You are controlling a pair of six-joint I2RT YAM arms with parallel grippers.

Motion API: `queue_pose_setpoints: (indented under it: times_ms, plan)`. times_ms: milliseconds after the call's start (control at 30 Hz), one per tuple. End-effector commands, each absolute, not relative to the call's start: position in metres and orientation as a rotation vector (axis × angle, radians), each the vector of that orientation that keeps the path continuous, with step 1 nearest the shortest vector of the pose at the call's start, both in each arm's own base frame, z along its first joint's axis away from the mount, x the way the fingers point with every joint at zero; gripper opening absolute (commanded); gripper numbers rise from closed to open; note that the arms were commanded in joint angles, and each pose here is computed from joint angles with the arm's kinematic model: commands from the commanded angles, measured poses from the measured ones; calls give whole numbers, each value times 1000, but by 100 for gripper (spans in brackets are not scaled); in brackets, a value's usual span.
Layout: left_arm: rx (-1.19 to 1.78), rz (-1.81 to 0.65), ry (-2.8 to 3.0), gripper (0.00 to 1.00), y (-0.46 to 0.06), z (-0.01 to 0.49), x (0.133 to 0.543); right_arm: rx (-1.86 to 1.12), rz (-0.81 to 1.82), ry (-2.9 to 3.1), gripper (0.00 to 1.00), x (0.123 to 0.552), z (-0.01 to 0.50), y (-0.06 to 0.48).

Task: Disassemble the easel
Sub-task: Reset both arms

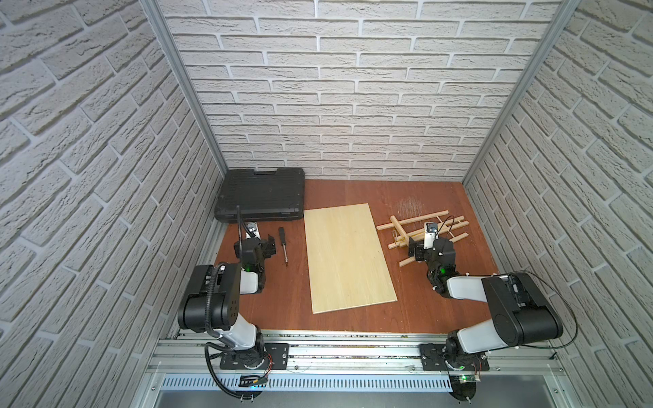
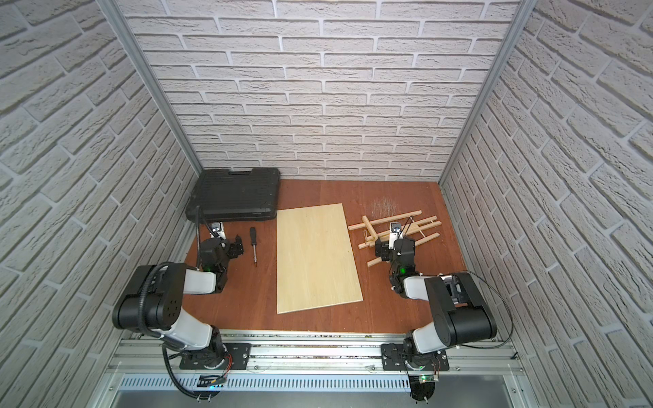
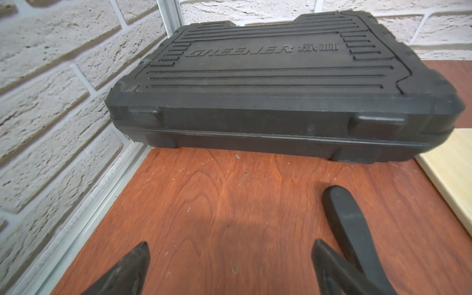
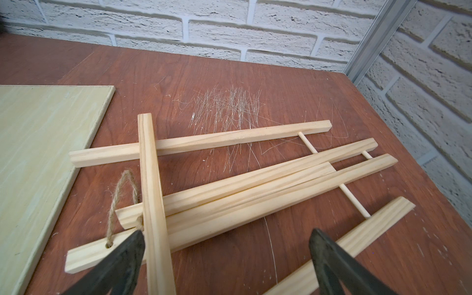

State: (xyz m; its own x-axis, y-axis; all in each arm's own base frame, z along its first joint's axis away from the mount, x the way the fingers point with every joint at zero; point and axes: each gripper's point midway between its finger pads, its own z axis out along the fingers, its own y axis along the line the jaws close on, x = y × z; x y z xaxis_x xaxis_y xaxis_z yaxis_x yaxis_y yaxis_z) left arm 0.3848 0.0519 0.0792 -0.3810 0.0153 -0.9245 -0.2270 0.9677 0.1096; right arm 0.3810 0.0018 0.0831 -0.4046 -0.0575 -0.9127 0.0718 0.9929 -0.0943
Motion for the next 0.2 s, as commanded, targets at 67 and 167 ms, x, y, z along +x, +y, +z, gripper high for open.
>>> queue_pose_setpoints:
  times_ms: [67, 167]
  plan:
    - [-163, 240, 1908, 98, 52, 90, 393, 23, -135, 1939, 99, 383, 96, 2]
    - [-164, 242, 1901, 98, 52, 91, 392, 24, -134, 1938, 99, 384, 96, 2]
